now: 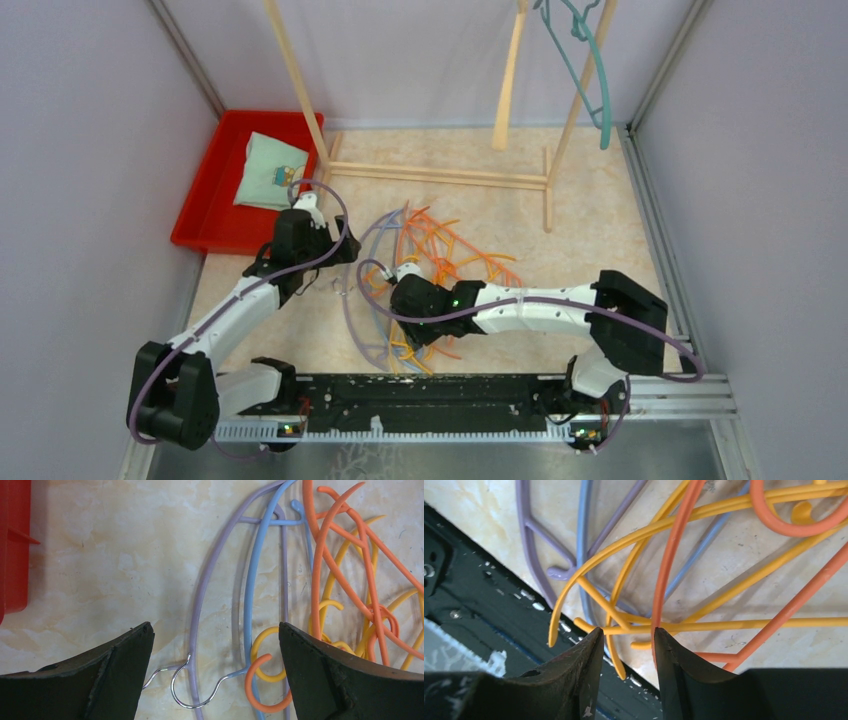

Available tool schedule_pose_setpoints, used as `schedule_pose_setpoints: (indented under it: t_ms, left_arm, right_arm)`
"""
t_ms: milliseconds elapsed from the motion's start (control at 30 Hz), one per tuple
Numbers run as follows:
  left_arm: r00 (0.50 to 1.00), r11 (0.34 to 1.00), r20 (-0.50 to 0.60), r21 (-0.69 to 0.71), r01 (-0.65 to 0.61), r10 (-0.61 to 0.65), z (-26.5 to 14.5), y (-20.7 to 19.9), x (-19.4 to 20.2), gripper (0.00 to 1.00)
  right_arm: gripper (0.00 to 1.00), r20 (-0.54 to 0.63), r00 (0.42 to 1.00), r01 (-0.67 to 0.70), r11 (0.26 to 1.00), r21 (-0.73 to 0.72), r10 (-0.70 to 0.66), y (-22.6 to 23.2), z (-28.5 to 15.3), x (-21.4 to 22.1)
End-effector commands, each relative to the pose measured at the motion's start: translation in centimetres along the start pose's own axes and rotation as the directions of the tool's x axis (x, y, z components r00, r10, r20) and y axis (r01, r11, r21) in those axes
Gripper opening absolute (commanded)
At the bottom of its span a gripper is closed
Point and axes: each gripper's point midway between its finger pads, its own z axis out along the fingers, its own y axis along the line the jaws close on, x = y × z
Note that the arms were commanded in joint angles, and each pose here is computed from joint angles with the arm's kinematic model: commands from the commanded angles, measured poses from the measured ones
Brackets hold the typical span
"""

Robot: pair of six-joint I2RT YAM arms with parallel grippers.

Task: Organize the hangers

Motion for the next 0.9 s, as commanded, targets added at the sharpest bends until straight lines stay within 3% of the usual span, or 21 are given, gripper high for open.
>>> schedule_pose_setpoints:
  t_ms: [0, 300, 333, 400, 433, 633, 867]
  left_arm:
    - [1.0, 0.999, 0.009, 0.032, 0.006, -0.006, -0.6, -0.5, -0.1, 1.0]
    - [1.0, 1.0, 0.007, 0.031, 0.003, -0.003, -0.9, -0.3, 0.3, 1.0]
    - [1.0, 1.0, 0.008, 0.029, 0.001, -0.001, -1.0, -0.2, 0.3, 1.0]
    - [1.0, 1.0, 0.013, 0.023, -0.001, 0.001, -1.1, -0.1, 0.1, 1.0]
    - [1.0, 1.0, 0.014, 0.021, -0.001, 0.001, -1.1, -0.1, 0.1, 1.0]
    - [0.999, 1.0, 0.039, 0.014, -0.005, 0.005, -1.5, -0.1, -0.5, 1.0]
    - [0.992, 0.998, 0.126, -0.065, 0.026, -0.018, -3.0, 1.2, -2.4, 1.0]
  right_arm:
    - [0.41, 0.091, 0.996, 0.02, 0.999, 0.025, -0.022, 0.6, 0.4, -3.0]
    - [0.35, 0.036, 0.999, 0.036, 0.998, 0.058, -0.038, -0.5, 2.7, -0.8]
    - [0.3, 0.036, 0.999, 0.037, 0.997, 0.064, -0.039, -0.6, 2.6, -1.0]
    - [0.07, 0.034, 0.999, 0.04, 0.997, 0.073, -0.043, -0.6, 2.3, -1.2]
    - [0.0, 0.039, 0.998, 0.041, 0.996, 0.079, -0.045, -0.6, 2.0, -1.5]
    - [0.0, 0.167, 0.986, -0.007, 0.99, 0.143, -0.017, -1.6, -3.6, -5.2]
    - [0.0, 0.265, 0.949, -0.187, 0.982, 0.036, 0.171, -2.9, -11.4, -6.2]
